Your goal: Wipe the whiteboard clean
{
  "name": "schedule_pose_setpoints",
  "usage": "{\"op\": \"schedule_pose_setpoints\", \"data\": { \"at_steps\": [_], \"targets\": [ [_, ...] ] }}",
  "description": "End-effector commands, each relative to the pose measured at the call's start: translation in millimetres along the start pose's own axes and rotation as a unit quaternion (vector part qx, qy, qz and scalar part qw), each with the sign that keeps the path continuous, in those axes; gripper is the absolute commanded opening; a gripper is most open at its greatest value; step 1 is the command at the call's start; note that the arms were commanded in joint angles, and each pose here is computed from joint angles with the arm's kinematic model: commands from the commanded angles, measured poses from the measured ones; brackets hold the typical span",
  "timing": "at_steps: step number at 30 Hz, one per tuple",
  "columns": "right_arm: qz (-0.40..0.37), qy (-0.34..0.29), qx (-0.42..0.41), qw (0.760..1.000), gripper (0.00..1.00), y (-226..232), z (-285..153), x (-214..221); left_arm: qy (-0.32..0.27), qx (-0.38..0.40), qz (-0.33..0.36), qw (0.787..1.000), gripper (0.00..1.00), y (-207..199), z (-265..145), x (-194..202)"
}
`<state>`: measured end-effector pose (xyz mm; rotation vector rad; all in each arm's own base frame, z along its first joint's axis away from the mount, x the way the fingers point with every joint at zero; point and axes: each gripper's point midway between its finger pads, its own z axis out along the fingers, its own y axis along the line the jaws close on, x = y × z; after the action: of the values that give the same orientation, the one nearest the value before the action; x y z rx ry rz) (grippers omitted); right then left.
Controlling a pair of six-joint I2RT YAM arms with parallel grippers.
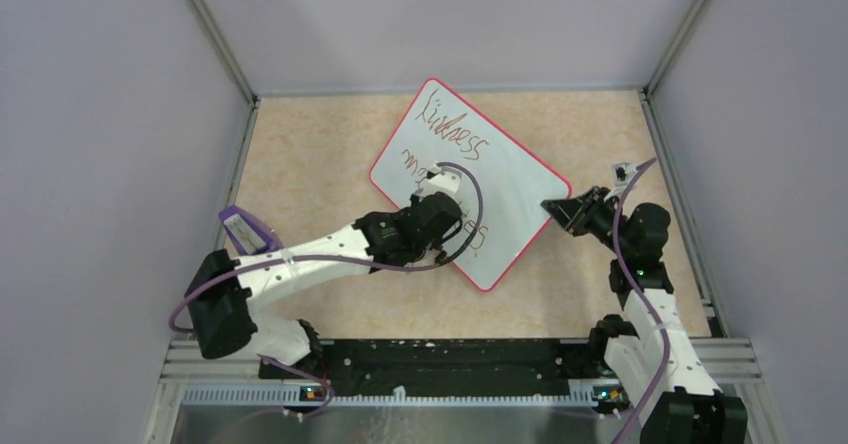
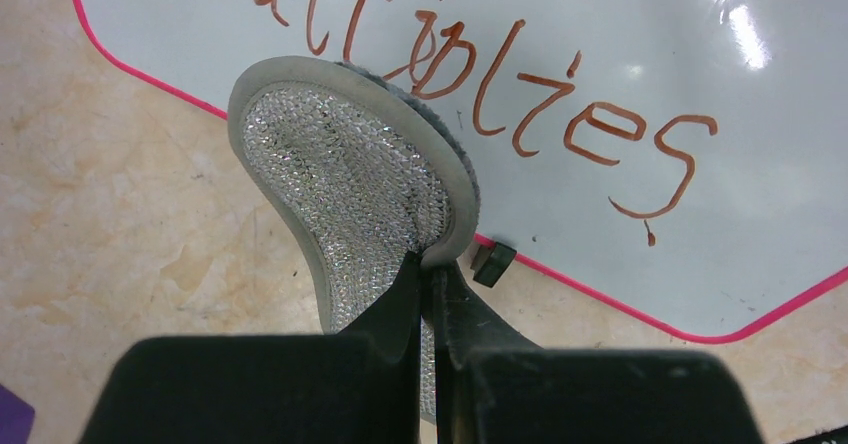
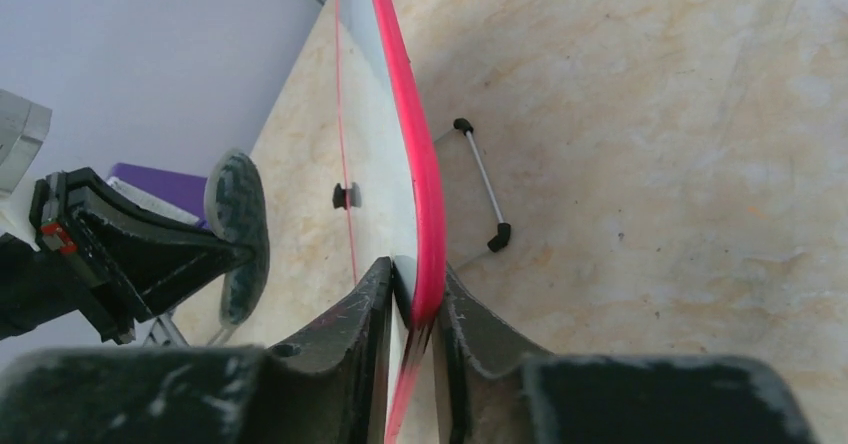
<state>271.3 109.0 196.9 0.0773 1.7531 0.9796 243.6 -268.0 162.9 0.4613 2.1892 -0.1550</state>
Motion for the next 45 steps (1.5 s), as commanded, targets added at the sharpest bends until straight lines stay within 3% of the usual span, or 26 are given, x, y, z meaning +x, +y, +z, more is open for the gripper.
{"op": "schedule_pose_setpoints", "data": {
  "at_steps": [1,5,12,22,31,37,45],
  "targets": [
    [-0.04,0.001,-0.032,0.999,0.14,12,2,-11,-0.001,-0.033,-0.014,0.999,0.0,-11,10,-7],
    [-0.042,0.002,-0.041,0.998,0.0,15,2,-10,0.016,-0.06,0.006,0.998,0.0,-28,22,3],
    [-0.036,0.008,-0.048,0.998,0.0,15,2,-6,0.046,-0.001,0.003,0.999,0.0,-78,42,21],
    [-0.022,0.026,-0.065,0.997,0.0,14,3,6,0.039,0.188,0.0,0.981,0.0,-166,50,18],
    [-0.021,0.038,-0.073,0.996,0.0,16,6,14,0.002,0.259,-0.005,0.966,0.0,-196,40,-2],
    [-0.023,0.039,-0.067,0.997,0.0,14,7,16,-0.026,0.24,-0.012,0.97,0.0,-184,37,-15],
    [-0.024,0.039,-0.06,0.997,0.0,11,7,16,-0.028,0.148,-0.057,0.987,0.0,-106,64,-25]
  ]
}}
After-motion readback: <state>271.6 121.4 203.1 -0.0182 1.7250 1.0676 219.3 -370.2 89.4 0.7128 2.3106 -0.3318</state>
